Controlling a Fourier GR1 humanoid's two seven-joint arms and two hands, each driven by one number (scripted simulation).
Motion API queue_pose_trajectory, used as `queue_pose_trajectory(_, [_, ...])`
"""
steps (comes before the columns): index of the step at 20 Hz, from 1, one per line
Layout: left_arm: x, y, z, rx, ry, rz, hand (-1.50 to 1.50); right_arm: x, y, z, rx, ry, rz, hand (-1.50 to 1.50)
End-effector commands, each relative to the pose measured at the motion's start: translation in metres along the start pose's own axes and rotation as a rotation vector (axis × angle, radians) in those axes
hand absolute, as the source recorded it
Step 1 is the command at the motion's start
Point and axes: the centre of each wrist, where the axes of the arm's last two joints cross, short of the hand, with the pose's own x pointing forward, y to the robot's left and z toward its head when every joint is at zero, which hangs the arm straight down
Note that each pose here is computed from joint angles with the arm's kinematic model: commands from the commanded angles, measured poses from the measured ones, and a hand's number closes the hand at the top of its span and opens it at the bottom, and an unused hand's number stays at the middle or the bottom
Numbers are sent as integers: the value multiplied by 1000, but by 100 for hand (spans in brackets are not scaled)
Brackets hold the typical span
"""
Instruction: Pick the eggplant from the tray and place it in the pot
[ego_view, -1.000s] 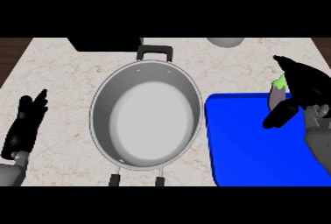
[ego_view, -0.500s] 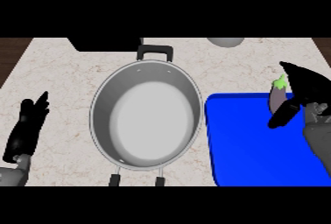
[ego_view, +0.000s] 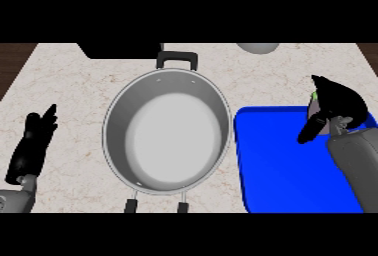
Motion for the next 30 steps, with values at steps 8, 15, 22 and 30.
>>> queue_pose_trajectory(8, [-6, 18, 7, 1, 15, -3, 0, -2, 16, -21, 43, 77, 32, -150])
queue_pose_trajectory(15, [-7, 16, 3, -8, 11, 21, 0, -28, 33, -35, 60, 80, 21, -150])
queue_pose_trajectory(22, [-3, -6, -12, -8, 3, 3, 0, -25, 27, -57, 63, 88, -17, -150])
queue_pose_trajectory(30, [10, -7, 5, 7, -4, -6, 0, -12, 67, -52, 103, 105, -16, -150])
